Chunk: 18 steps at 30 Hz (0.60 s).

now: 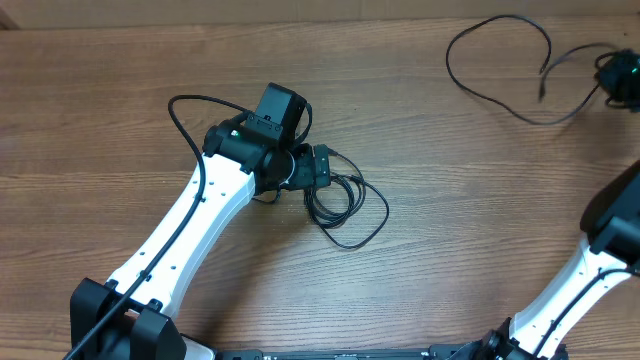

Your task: Untangle cables

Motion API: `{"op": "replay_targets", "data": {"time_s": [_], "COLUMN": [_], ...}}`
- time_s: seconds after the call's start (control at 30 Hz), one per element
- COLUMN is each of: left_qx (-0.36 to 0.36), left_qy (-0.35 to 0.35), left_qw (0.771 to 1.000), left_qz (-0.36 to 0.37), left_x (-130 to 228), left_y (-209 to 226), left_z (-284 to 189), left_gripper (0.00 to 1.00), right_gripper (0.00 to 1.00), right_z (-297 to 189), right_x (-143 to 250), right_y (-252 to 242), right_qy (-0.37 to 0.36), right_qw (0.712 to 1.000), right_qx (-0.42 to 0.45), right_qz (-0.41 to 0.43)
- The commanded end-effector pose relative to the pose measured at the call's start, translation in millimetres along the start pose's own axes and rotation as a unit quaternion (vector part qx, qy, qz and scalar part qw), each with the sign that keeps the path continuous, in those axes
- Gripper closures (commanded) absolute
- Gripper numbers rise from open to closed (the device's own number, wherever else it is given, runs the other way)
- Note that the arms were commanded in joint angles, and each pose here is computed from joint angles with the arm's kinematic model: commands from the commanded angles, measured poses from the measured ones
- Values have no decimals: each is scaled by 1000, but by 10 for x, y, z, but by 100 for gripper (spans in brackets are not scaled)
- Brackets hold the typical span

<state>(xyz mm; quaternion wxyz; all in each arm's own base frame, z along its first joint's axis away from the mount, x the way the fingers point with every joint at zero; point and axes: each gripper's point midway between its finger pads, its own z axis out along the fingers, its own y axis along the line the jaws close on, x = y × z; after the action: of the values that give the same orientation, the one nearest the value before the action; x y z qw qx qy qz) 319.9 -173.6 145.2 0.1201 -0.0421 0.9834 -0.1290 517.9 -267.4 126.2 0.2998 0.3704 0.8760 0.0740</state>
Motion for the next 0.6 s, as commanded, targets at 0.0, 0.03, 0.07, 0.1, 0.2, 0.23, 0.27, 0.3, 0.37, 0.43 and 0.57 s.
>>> {"op": "replay_targets", "data": {"time_s": [0.0,0.03,0.07,0.1,0.2,0.23,0.27,0.3,0.37,0.43,0.57], "left_qx": [-7,-7,-7,-7,-7,-7,-7,-7,-7,-7,-7], "left_qy": [-4,-4,-4,-4,-4,-4,-4,-4,-4,-4,-4], "left_qw": [1000,1000,1000,1000,1000,1000,1000,1000,1000,1000,1000], "left_qz": [-6,-6,-6,-6,-6,-6,-6,-6,-6,-6,-6], "left_x": [-19,-19,-20,-19,-19,-19,-19,-19,-19,-19,-19], "left_y": [39,39,39,39,39,39,39,39,39,39,39], "left_z": [2,2,2,2,2,2,2,2,2,2,2], "left_gripper": [0,1,0,0,0,0,1,1,0,0,0], "right_gripper": [96,96,96,96,96,96,96,96,96,96,96], "right_z": [-706,-785,-869,-931,-1150,-1191,-1222,-1247,-1284,-1283,-1213], "right_x": [-367,-382,-403,-418,-467,-466,-454,-435,-398,-349,-178], "right_y": [488,558,621,667,866,922,990,1064,1200,1335,1613], "right_qy": [-65,-69,-75,-79,-94,-94,-92,-89,-85,-91,-92], "right_qw": [994,992,990,988,980,977,974,969,961,953,936], "right_qx": [-79,-94,-106,-115,-159,-174,-192,-211,-241,-250,-260], "right_qz": [-45,-54,-58,-60,-75,-79,-83,-89,-101,-142,-221]}}
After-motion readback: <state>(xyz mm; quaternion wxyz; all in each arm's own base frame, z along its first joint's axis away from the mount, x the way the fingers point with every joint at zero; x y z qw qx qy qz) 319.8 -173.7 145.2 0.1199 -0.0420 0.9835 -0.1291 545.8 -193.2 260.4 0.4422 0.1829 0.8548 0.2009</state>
